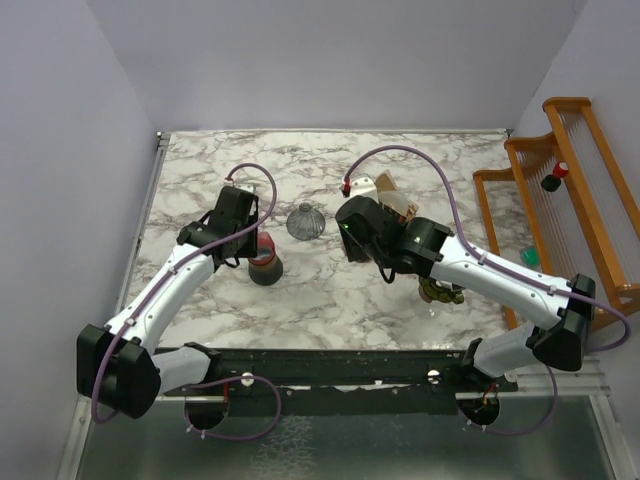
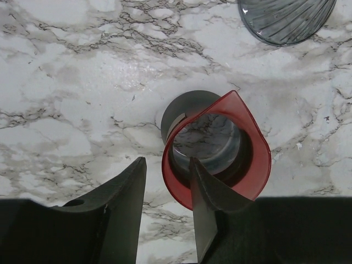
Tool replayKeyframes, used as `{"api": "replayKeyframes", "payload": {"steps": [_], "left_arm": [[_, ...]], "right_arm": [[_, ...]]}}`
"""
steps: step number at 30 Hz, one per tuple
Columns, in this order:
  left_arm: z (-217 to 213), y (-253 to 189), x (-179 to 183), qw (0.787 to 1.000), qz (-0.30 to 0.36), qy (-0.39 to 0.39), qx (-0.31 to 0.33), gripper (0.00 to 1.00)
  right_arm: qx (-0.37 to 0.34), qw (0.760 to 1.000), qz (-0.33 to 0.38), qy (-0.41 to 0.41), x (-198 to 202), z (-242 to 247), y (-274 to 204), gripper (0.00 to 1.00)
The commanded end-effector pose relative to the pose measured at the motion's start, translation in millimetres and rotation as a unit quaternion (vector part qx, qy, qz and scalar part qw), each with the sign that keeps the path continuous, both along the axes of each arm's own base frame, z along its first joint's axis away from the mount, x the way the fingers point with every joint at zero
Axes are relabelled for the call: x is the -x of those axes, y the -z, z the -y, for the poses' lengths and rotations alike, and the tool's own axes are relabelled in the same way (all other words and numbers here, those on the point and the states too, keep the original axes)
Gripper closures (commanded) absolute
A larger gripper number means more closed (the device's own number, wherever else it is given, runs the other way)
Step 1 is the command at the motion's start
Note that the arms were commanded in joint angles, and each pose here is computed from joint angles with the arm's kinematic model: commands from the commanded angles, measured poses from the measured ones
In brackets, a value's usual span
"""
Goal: Place the coffee filter in the dripper
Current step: Pick up the coffee server from the center of the board.
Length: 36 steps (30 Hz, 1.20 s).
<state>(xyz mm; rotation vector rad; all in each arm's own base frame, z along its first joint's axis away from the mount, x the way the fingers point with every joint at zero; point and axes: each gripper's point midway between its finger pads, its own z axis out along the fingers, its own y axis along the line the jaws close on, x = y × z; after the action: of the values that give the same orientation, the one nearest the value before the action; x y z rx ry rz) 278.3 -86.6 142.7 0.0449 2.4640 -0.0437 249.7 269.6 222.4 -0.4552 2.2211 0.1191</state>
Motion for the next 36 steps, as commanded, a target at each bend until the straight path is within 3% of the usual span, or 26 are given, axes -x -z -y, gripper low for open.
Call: {"api": "replayKeyframes", "payload": {"steps": [1, 7, 17, 30, 36], "left_arm": [[5.0, 10.3, 0.3, 1.000, -0.014, 0.004, 0.013, 0.64], [7.0, 17.9, 0.2, 1.000, -0.022, 0.006, 0.016, 0.72], [14.1, 19.7, -0.9, 0.999, -0.028, 0.014, 0.031, 0.99], [40.3, -7.1, 7.1, 0.994, -0.006, 0.048, 0.095, 1.00], [75.1, -14.1, 24.2, 0.990, -0.006, 0.088, 0.109, 1.00]], "right_arm": [[-0.013, 1.000, 0.001, -0.008, 0.3, -0.4, -2.7, 0.52], [-0.017, 1.000, 0.000, -0.006, 1.6, 2.0, -3.3, 0.52], [-0.023, 1.000, 0.002, -0.001, 5.1, 8.9, -5.4, 0.52], [-0.028, 1.000, 0.011, 0.006, 7.2, 17.7, -13.2, 0.52], [-0.029, 0.999, 0.012, 0.010, 7.0, 19.2, -13.5, 0.52]]}}
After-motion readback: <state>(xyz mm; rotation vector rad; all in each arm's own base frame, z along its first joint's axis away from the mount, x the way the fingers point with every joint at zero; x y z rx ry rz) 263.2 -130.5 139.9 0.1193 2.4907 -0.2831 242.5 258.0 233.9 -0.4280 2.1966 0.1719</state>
